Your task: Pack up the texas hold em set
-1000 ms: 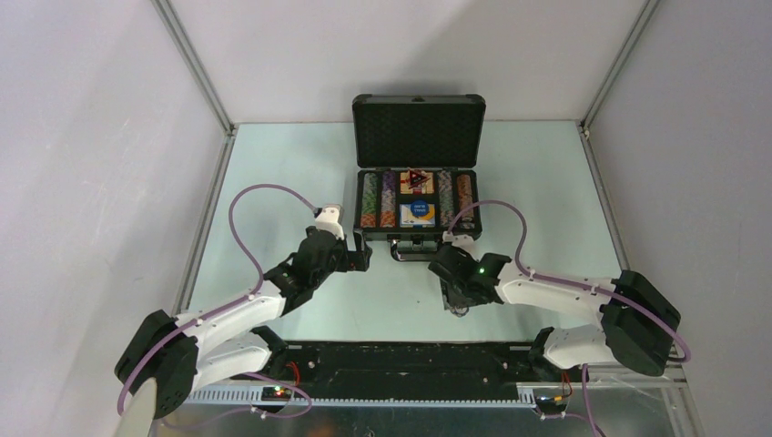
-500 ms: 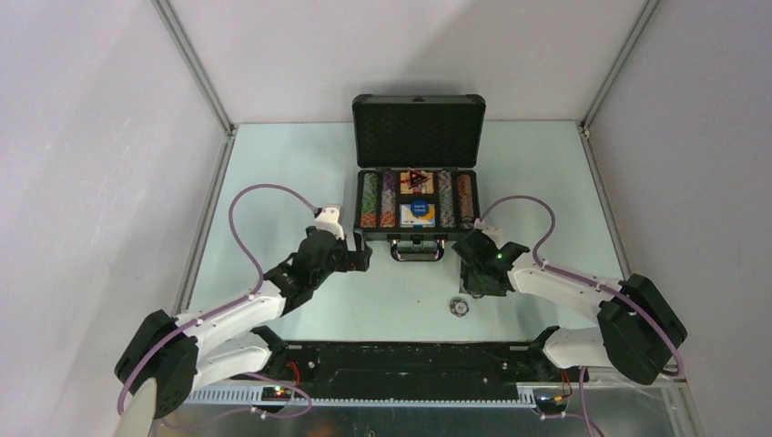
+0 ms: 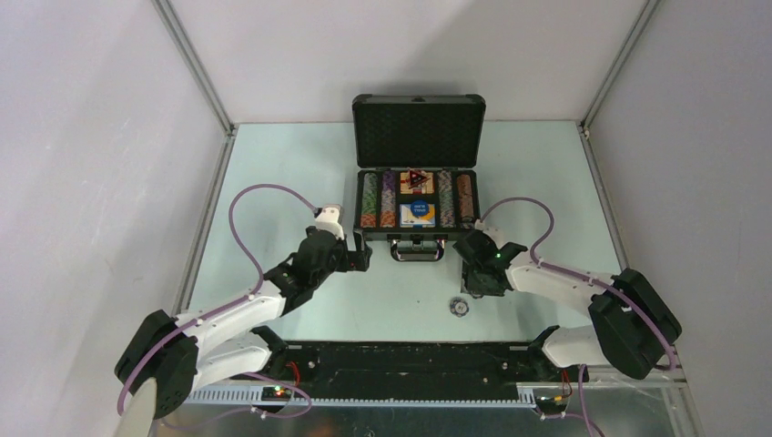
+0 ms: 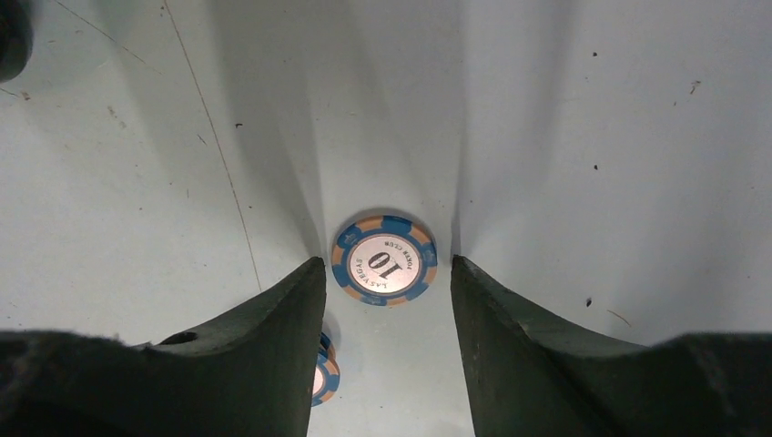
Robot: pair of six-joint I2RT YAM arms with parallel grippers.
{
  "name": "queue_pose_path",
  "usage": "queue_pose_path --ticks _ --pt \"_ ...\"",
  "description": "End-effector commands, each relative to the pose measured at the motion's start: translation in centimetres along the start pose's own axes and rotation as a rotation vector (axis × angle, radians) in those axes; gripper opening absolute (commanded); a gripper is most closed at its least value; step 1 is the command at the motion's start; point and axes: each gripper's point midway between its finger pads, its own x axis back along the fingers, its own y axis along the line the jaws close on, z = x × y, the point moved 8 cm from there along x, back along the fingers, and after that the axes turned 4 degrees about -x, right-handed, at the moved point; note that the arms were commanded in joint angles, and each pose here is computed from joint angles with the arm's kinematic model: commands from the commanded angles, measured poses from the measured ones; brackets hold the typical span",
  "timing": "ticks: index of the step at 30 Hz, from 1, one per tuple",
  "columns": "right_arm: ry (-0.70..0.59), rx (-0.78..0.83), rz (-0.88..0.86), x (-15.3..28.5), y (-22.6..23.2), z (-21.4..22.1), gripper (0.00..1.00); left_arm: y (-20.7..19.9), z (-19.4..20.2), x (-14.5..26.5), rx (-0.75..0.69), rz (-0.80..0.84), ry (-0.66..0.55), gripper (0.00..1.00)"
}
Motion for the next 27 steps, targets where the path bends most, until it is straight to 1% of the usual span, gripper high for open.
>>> queue_pose_path --ticks 1,17,27 --pt "-0.009 0.003 0.006 -0.6 0.0 -0.1 0.56 -0.9 -2.2 0.0 -0.012 0.025 -0.071 0.98" --pt "-0.005 0.009 0.018 -0.9 -0.2 0.1 0.44 -0.9 -2.2 0.1 -0.009 0.025 -0.073 0.98" --pt "-0.062 -0.005 -0.005 0.3 -0.4 -0.5 0.42 -0.9 -2.2 0.0 -0.011 0.024 -0.071 0.98"
